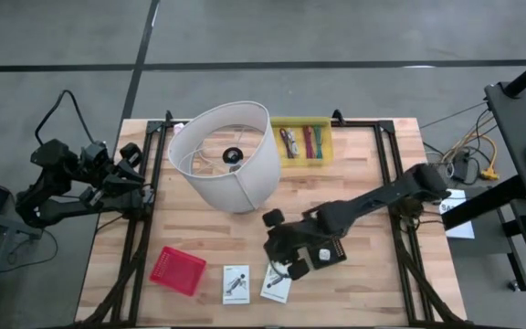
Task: Pick and place items into bin
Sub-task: Put the right white box into the red bin
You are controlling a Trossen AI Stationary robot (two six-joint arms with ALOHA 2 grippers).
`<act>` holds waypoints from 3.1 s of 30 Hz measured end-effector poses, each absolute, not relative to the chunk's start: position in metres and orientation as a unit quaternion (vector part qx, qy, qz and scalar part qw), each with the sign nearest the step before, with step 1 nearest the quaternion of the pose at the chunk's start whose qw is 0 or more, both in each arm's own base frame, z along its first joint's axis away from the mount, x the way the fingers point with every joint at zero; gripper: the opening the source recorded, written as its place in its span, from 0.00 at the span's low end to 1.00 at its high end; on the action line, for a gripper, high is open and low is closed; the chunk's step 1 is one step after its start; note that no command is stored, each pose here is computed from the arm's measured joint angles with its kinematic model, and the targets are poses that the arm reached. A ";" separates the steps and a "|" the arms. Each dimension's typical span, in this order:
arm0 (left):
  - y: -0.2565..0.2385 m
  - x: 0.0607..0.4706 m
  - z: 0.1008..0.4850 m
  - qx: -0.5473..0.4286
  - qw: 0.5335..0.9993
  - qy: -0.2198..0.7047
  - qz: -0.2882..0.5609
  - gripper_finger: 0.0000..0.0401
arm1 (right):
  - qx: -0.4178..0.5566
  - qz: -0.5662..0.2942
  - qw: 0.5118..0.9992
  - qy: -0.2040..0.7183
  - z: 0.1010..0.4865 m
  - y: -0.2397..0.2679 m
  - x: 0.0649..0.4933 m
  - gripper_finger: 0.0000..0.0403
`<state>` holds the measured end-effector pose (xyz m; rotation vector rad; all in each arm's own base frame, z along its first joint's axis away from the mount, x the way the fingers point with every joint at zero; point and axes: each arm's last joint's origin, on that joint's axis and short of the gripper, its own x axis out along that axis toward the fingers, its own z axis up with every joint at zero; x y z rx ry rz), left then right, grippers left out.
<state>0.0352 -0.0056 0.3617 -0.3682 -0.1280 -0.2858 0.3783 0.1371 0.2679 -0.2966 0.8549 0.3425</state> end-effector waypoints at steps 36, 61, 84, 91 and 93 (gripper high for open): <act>-0.006 0.035 0.361 -0.182 0.971 -0.062 -0.143 0.13 | -0.266 0.332 0.792 0.438 0.164 0.161 0.420 0.36; -0.006 0.035 0.361 -0.183 0.971 -0.062 -0.142 0.13 | -0.303 0.390 0.755 0.431 0.139 0.154 0.420 0.30; -0.006 0.035 0.361 -0.183 0.971 -0.062 -0.142 0.13 | -0.234 0.439 0.736 0.459 0.109 0.143 0.415 0.10; -0.006 0.035 0.361 -0.183 0.971 -0.063 -0.143 0.13 | -0.174 0.394 0.759 0.488 0.120 0.136 0.415 0.03; -0.006 0.035 0.361 -0.183 0.971 -0.063 -0.143 0.13 | -0.151 0.374 0.768 0.497 0.126 0.132 0.414 0.03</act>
